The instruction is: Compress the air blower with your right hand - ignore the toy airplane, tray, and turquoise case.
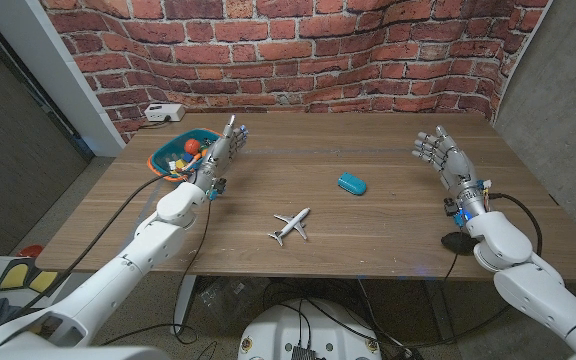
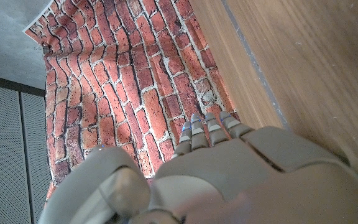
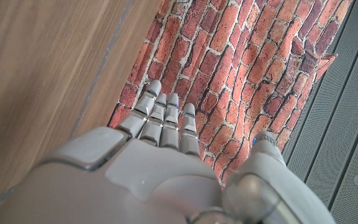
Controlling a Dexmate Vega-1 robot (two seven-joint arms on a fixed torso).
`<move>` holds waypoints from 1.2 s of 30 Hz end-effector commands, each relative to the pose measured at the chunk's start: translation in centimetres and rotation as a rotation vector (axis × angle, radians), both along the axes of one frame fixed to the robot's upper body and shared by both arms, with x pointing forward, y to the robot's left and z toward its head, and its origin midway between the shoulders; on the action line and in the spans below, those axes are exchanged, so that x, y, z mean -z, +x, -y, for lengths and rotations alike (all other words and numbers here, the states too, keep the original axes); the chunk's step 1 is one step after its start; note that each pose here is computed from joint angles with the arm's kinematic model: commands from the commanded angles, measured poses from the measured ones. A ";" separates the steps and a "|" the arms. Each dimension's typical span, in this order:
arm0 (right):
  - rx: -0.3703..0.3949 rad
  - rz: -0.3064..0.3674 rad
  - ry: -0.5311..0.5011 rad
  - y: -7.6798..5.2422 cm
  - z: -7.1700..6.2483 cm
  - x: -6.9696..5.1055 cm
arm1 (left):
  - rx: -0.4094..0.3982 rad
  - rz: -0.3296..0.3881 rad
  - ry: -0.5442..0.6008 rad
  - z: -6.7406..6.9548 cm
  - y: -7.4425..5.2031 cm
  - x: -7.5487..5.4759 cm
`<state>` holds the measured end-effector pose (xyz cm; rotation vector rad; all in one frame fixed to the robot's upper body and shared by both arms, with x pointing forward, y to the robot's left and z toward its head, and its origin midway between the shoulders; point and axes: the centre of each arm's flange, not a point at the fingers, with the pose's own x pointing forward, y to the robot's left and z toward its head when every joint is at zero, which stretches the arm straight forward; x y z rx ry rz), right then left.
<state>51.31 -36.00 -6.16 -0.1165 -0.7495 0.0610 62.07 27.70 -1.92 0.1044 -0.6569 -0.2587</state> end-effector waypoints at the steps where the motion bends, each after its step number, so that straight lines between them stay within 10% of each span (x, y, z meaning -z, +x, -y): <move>1: 0.034 -0.002 0.003 -2.1 1.4 1.3 | 0.003 -0.003 0.000 0.9 0.4 0.0; 36: 0.130 -0.020 0.054 -8.1 3.4 6.2 | 0.018 -0.026 -0.009 2.3 0.9 0.2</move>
